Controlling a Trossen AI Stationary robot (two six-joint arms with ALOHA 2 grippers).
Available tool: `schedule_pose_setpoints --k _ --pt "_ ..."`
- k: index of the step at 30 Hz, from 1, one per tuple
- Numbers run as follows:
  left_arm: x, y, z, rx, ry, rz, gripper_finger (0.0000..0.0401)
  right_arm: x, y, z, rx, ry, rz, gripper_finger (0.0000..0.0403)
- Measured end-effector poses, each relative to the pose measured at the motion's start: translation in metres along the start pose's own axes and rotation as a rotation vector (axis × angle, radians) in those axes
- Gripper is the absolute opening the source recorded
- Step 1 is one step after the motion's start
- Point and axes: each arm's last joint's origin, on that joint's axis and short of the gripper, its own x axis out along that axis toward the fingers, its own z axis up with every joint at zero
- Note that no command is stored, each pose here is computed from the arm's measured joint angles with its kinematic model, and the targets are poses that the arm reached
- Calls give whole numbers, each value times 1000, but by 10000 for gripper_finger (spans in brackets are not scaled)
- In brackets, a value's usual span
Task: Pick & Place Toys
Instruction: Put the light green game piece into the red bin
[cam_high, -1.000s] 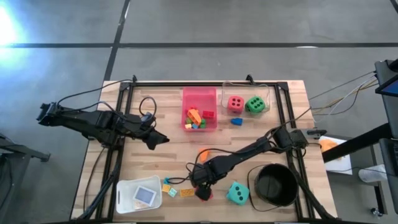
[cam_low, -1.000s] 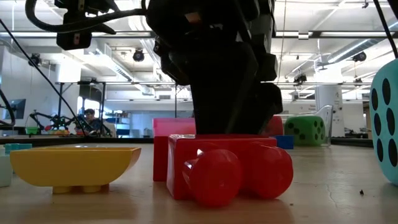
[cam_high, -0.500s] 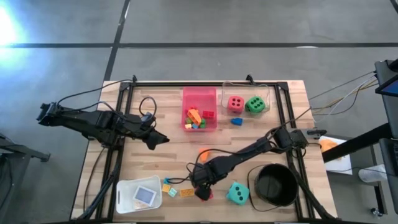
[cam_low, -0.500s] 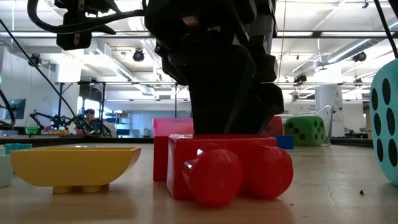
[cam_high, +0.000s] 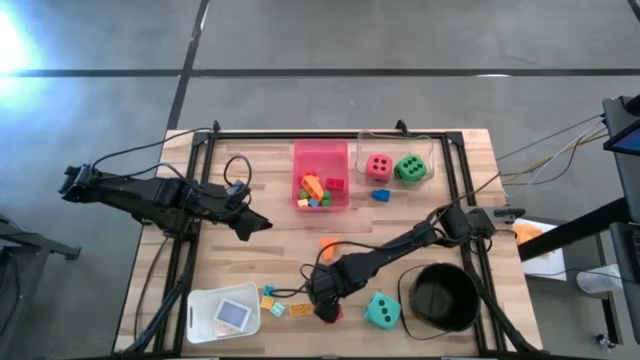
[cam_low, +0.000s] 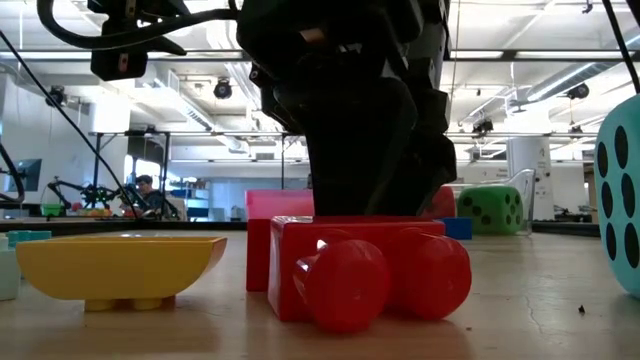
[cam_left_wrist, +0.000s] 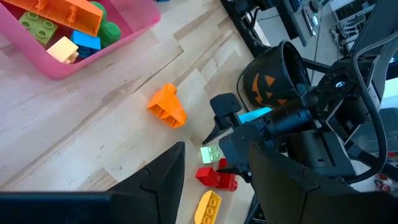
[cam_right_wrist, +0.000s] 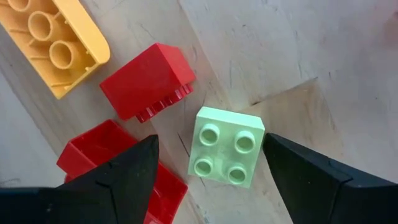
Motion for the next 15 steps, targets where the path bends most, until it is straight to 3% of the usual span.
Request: schedule_pose_setpoints --k 6,15 --pt "0 0 0 0 0 0 181 0 -1 1 47 -9 -8 277" --pt "0 0 0 0 0 0 181 1 -3 1 85 -24 -34 168"
